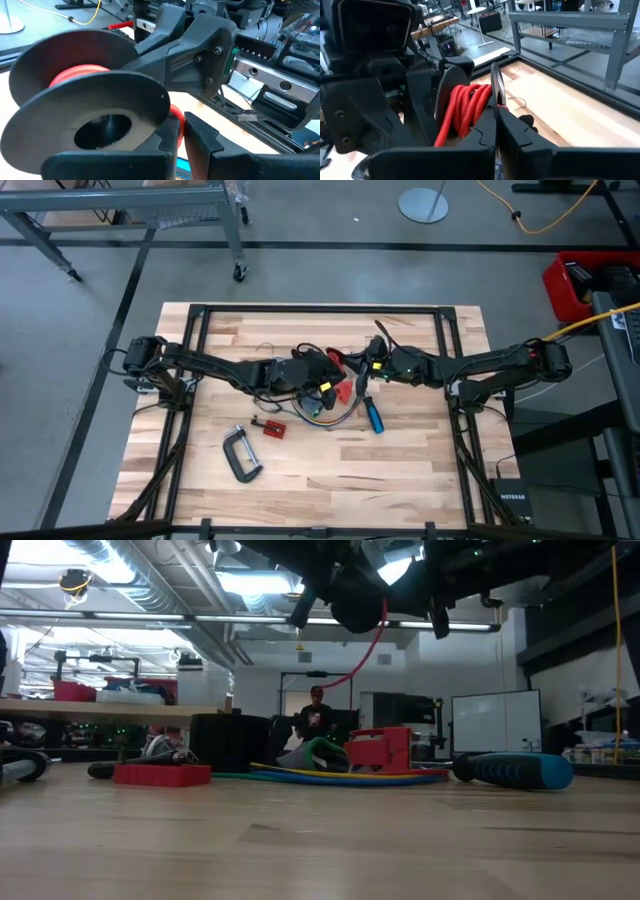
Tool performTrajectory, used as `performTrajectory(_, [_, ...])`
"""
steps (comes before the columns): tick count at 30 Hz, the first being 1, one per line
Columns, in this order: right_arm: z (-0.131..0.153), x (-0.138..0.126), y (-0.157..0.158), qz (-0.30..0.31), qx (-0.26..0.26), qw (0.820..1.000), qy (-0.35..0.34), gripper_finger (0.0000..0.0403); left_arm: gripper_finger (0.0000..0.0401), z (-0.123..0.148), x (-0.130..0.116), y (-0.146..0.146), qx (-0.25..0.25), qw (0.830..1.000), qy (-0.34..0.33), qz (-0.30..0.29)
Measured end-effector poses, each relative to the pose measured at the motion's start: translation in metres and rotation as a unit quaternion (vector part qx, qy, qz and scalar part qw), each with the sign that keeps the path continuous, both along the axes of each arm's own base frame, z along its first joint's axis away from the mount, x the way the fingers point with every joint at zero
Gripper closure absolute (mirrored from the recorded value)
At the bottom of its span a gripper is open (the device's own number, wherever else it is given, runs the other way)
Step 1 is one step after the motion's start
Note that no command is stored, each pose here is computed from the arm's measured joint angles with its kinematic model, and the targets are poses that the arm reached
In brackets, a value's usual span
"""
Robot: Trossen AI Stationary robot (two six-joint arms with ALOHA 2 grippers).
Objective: Coil cords
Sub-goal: Coil the red wire cable onto the black spool
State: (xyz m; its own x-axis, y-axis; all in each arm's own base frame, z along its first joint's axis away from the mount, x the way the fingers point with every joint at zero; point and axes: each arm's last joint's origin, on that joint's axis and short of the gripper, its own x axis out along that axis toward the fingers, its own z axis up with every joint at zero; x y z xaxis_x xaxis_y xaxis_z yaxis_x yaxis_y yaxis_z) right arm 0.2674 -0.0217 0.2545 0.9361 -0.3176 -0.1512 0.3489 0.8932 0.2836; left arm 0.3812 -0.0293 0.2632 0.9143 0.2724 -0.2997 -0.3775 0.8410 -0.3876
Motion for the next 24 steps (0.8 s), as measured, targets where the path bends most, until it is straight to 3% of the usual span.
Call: performTrajectory(24, [0.0037, 0.0007, 0.0004, 0.015, -0.01, 1.0, -0.014, 0.04, 0.0384, -0.0027, -0.0002, -0.0028, 0.01, 1.0, 0.011, -0.01])
